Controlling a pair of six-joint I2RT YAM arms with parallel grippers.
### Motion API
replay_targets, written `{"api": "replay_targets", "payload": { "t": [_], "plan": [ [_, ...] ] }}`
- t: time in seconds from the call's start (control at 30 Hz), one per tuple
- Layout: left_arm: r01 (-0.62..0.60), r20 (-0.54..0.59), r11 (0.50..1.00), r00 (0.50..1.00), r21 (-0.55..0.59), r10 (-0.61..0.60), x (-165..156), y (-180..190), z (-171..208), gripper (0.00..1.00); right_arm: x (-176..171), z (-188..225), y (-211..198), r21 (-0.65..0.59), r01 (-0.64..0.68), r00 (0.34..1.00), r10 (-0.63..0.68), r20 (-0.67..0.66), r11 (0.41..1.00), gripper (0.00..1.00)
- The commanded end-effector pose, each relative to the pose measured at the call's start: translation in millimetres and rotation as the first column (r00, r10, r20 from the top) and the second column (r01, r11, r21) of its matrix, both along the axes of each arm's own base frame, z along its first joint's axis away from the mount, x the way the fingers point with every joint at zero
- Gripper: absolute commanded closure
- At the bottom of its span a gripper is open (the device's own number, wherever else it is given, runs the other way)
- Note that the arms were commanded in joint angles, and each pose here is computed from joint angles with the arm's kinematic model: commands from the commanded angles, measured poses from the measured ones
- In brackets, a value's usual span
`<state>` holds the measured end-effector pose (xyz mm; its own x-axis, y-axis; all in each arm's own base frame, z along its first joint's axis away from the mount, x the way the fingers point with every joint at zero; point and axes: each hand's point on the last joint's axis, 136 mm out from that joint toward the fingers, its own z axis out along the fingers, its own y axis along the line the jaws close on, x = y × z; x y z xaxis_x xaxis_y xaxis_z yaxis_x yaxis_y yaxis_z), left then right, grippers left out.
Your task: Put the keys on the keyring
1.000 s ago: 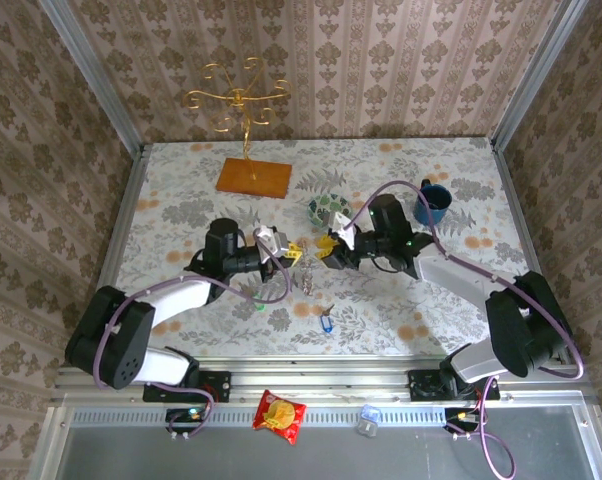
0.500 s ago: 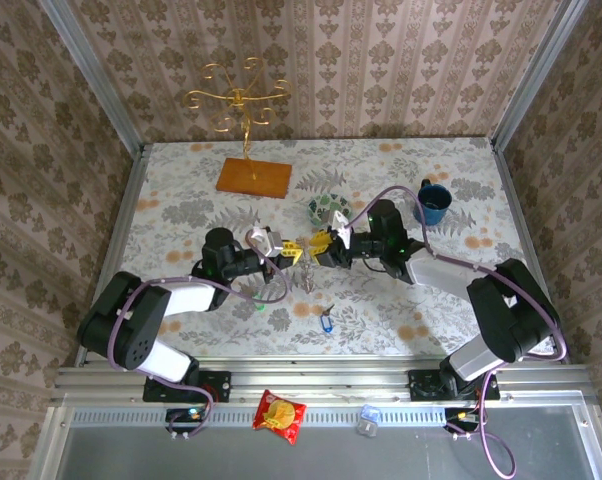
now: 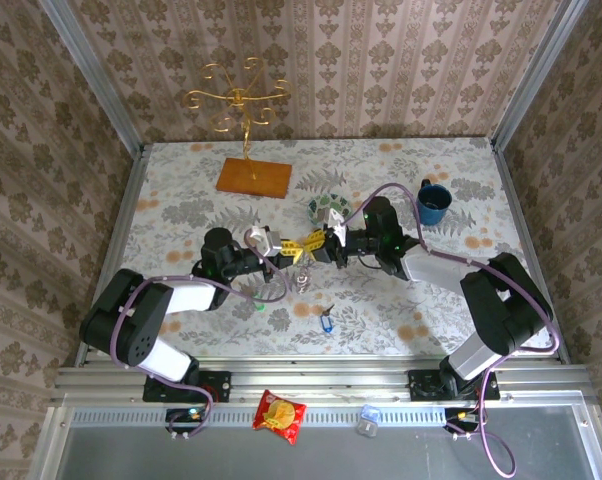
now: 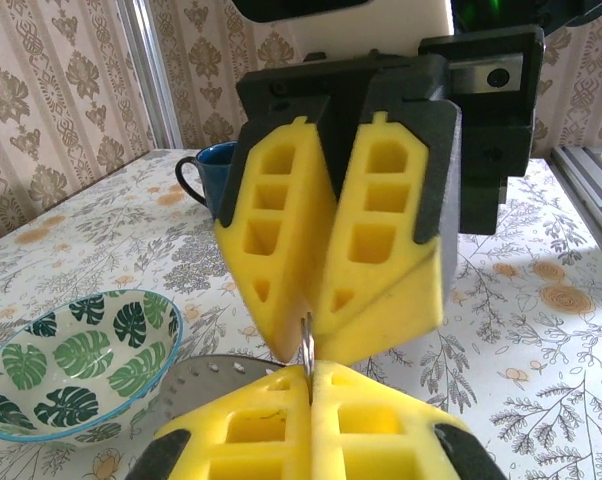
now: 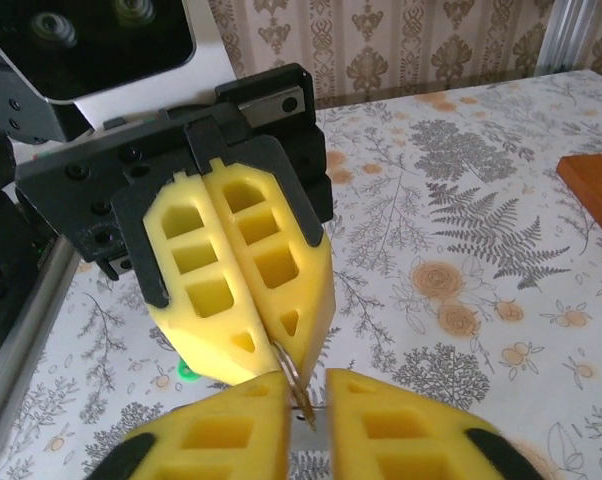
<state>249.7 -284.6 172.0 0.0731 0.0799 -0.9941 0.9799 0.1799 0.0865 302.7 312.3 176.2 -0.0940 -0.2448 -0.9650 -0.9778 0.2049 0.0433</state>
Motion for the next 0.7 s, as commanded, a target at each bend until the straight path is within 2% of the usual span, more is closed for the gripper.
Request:
{"api": "replay_targets", "payload": {
  "t": [0.0,0.03,0.07,0.2,0.23,0.47,0.67],
  "plan": [
    [0.034,0.024,0.999,0.999,-0.029,-0.033,-5,0,7,1.00,-1,11,8,0.026,-0.047,0.999,0.047,0.010,0.999,0.94],
    [0.034,0.024,0.999,0.999,-0.030,-0.033,-5,0,8,1.00,-2,11,8,0.024,-0.053,0.999,0.052,0.008,0.998,1.00],
    [0.029,0.024,0.999,0.999,-0.031,-0.028,-4,1,8,1.00,-3,10,8,0.018,-0.057,0.998,0.057,0.006,0.998,1.00],
    [-0.016,0.023,1.000,1.000,-0.017,0.016,2,5,8,0.71,-6,8,5,-0.048,-0.059,0.998,0.060,0.010,0.997,1.00],
    [-0.022,0.017,1.000,1.000,0.000,0.022,3,6,5,0.70,-8,7,4,-0.081,-0.061,0.998,0.062,0.016,0.995,1.00],
    [-0.006,0.017,0.991,1.000,0.136,0.004,0,7,-3,0.72,-20,-4,-4,-0.329,-0.080,0.993,0.104,0.056,0.941,1.00],
    [0.020,0.021,0.983,0.999,0.181,-0.024,-5,4,-4,0.76,-24,0,-1,-0.383,-0.090,0.989,0.129,0.077,0.919,1.00]
  ]
}}
